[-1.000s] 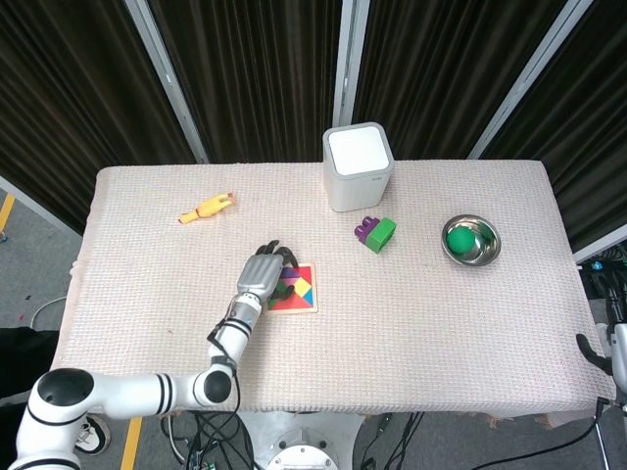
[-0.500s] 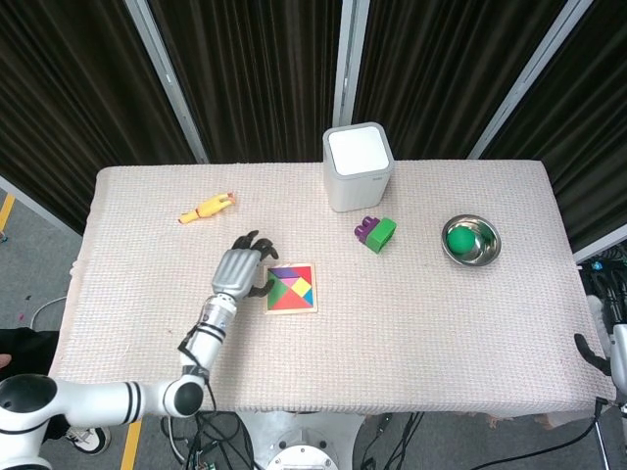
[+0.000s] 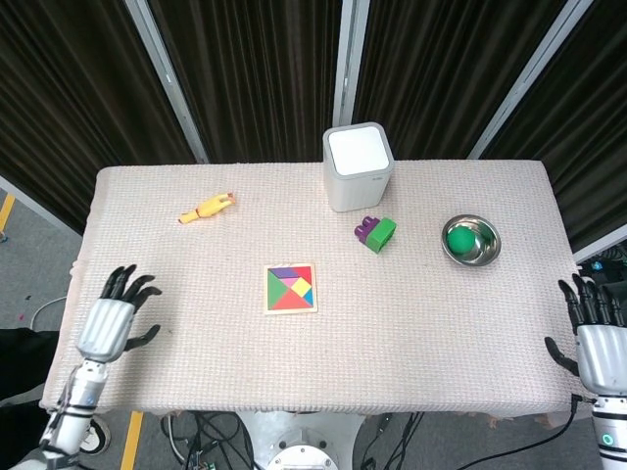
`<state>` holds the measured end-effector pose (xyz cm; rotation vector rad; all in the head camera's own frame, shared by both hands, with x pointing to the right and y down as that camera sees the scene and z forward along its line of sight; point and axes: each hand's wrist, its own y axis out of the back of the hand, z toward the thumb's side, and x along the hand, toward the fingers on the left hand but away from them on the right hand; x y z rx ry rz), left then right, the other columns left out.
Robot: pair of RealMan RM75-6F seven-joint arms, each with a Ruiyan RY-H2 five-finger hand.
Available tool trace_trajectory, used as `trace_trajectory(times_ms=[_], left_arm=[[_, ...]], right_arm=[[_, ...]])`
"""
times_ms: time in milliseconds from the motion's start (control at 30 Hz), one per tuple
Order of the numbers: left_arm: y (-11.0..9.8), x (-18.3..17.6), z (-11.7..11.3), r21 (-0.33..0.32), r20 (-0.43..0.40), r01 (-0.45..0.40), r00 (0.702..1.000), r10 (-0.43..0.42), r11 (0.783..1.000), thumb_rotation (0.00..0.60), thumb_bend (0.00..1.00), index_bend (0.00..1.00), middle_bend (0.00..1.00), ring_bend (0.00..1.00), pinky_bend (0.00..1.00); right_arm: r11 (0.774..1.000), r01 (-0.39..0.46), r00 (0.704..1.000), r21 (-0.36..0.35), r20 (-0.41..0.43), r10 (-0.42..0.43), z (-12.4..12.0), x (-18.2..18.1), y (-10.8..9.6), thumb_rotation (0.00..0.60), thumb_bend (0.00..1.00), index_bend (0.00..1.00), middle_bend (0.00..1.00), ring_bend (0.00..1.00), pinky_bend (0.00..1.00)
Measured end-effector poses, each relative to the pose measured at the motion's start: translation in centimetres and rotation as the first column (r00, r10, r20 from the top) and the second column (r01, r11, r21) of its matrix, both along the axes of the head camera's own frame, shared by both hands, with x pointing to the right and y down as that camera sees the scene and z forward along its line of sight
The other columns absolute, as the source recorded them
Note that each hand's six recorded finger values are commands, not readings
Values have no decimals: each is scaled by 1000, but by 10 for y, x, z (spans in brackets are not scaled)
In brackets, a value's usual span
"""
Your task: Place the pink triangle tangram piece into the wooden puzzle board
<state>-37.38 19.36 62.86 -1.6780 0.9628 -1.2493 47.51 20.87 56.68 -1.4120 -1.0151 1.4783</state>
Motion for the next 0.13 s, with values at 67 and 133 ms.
trace_trajectory(times_ms=[67,133], left_arm=[[8,-14,-7,18,17,-5,1000,5,1000,600,191,209,126,11,52],[15,-26,-12,17,15,9,1000,-9,1000,600,186,181,107,0,52]], right_arm=[[1000,4,1000,-25,0,-4,4,-3,4,600,154,0,0,0,0],[999,1,1000,-43,-1,-1,7,-4,6,600,154,0,0,0,0]])
